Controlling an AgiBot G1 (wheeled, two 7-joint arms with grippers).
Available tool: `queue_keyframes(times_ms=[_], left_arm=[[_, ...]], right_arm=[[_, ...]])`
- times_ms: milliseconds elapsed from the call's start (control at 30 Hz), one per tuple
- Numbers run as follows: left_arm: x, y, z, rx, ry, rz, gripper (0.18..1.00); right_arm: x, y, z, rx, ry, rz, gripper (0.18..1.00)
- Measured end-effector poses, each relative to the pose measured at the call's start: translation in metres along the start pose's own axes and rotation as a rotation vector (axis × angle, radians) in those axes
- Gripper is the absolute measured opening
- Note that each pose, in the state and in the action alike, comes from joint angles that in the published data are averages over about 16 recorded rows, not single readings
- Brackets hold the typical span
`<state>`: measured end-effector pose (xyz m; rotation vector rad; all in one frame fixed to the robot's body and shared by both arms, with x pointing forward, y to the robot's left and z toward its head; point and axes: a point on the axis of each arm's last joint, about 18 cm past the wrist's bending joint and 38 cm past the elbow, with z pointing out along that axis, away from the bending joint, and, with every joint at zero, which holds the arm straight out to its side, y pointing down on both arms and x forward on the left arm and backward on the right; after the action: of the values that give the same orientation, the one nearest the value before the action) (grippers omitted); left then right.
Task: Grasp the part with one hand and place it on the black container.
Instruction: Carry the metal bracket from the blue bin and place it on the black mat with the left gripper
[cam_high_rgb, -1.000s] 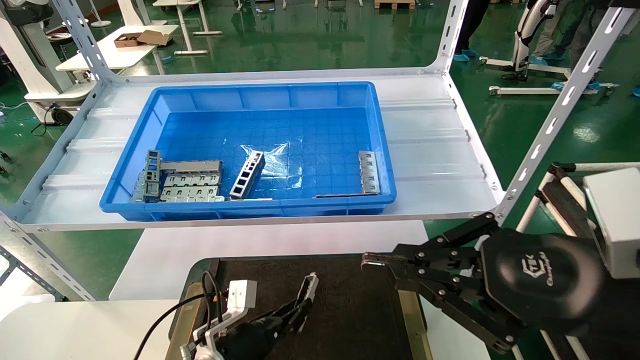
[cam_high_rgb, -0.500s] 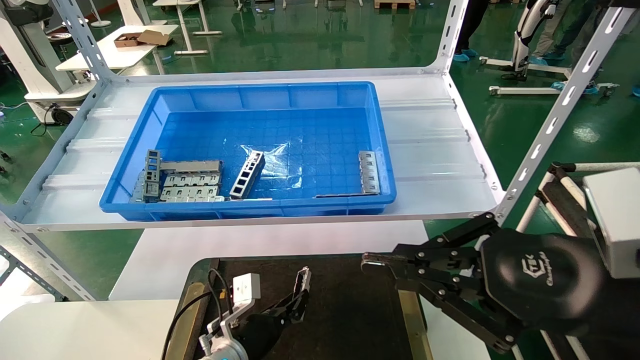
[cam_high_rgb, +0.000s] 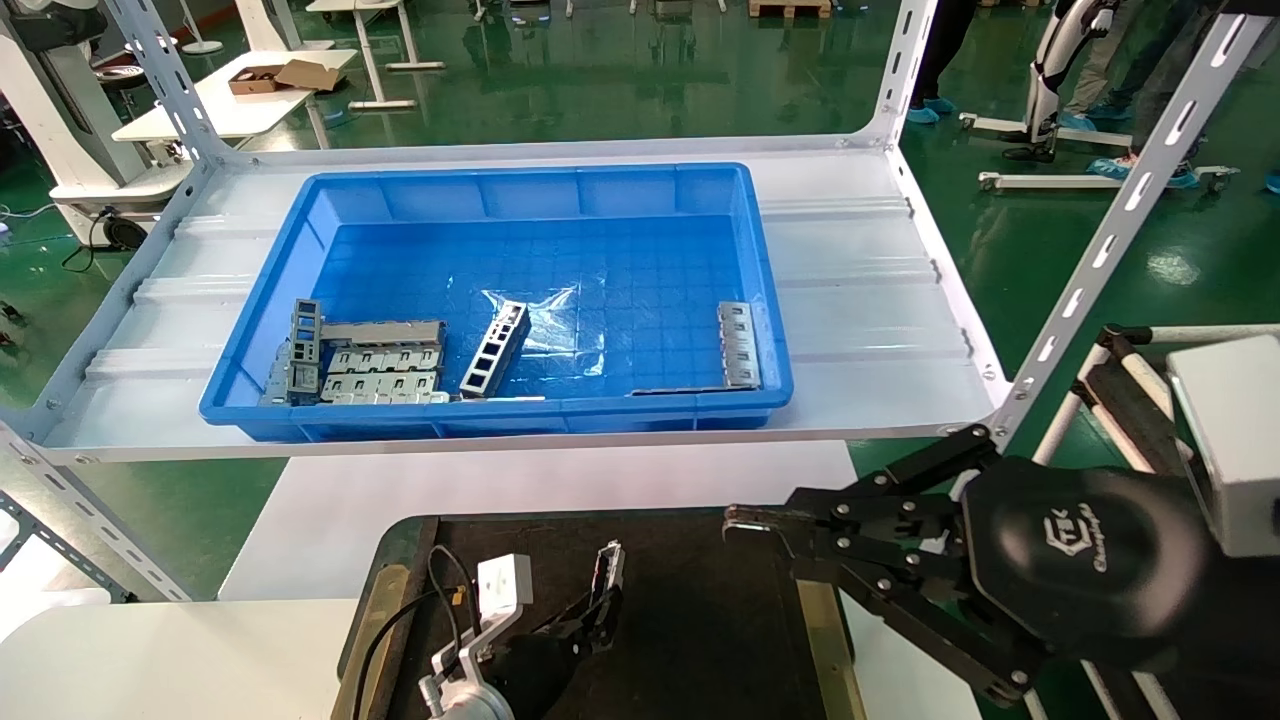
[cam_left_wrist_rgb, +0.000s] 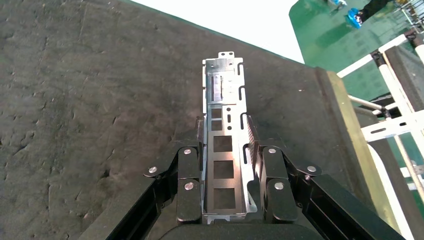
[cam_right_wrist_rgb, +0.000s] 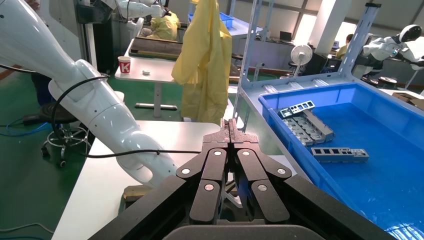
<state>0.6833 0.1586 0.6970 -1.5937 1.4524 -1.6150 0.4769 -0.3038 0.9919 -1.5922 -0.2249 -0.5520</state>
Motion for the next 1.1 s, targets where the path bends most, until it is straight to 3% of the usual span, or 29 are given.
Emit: queue_keyframes(times_ms=[567,767,1100], left_arm=[[-0.002,0.007,0.006,-0.005,-0.023,-0.006,0.373],[0.001,0.007,0.005,-0.002,-0.013,-0.019,0.423],[0.007,-0.002,-0.005,0.000,0.032,-0.015,0.569]], right_arm=[[0.000,0.000,0.000,0.000,0.000,0.000,0.213],[0.000,0.000,0.000,0.000,0.000,0.000,0.260],[0.000,0.000,0.000,0.000,0.000,0.000,0.430]])
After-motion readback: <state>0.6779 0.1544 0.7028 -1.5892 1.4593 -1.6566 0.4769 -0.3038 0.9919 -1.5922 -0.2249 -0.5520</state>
